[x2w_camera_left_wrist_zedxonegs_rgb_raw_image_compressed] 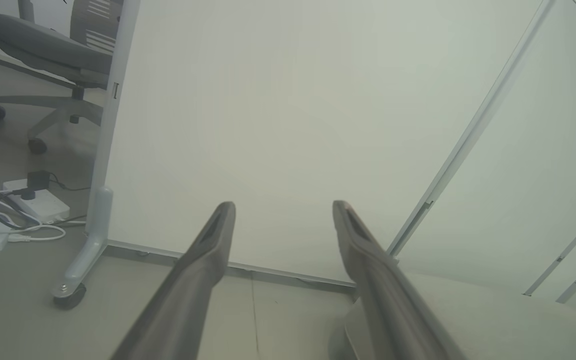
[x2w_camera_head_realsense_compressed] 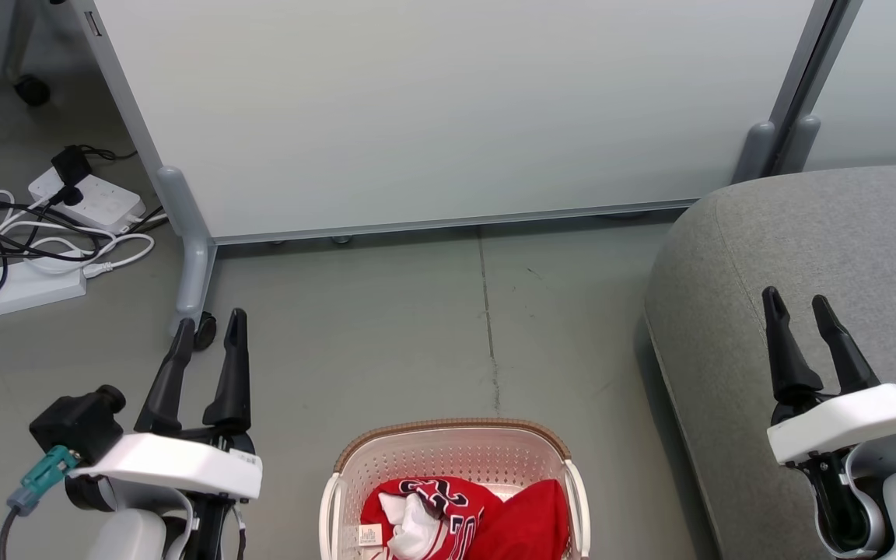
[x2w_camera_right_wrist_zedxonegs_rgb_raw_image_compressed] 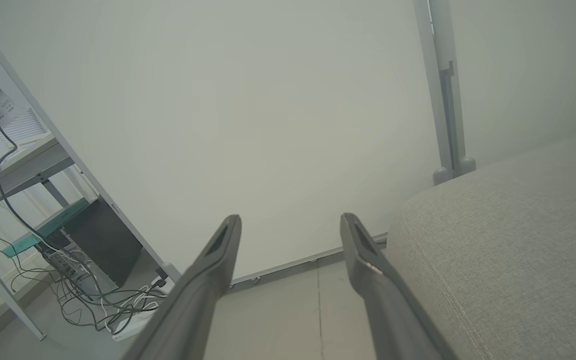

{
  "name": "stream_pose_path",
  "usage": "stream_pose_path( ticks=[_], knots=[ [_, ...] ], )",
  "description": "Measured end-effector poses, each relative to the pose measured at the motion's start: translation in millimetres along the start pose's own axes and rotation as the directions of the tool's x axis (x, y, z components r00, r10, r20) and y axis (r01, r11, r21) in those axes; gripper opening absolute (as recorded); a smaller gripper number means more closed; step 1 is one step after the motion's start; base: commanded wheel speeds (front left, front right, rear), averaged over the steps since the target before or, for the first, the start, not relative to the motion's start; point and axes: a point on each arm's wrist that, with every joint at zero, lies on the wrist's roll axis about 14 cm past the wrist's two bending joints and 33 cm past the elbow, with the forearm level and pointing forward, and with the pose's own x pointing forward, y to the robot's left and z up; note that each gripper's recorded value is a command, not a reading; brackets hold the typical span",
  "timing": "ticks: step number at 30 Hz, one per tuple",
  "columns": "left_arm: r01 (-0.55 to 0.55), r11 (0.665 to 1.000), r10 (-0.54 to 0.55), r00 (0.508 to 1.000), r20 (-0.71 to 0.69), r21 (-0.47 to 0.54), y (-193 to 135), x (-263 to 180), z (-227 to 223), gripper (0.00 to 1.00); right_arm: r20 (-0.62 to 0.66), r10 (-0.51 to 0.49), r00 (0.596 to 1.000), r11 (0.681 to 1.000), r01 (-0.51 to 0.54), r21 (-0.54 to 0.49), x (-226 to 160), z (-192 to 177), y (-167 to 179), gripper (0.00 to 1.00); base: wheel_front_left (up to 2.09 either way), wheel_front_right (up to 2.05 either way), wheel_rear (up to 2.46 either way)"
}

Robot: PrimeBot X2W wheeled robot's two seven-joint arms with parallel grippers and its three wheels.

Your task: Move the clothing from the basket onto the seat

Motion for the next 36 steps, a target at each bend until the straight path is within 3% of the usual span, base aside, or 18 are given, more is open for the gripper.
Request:
stream_pose_path(
  ticks=[17,36],
  knots=[
    [-0.009,0.98,0.015,0.999,-0.031,0.196,6,-10,-6,1.0,-0.032,0.042,0.999,0.985,-0.047,-0.168,-3,-15,13,1.0,0.0,0.0,0.0],
    [-0.029,0.949,0.065,0.993,-0.102,0.314,19,-21,-20,1.0,-0.079,0.072,0.994,0.964,-0.089,-0.249,-9,-33,24,1.0,0.0,0.0,0.0]
  ],
)
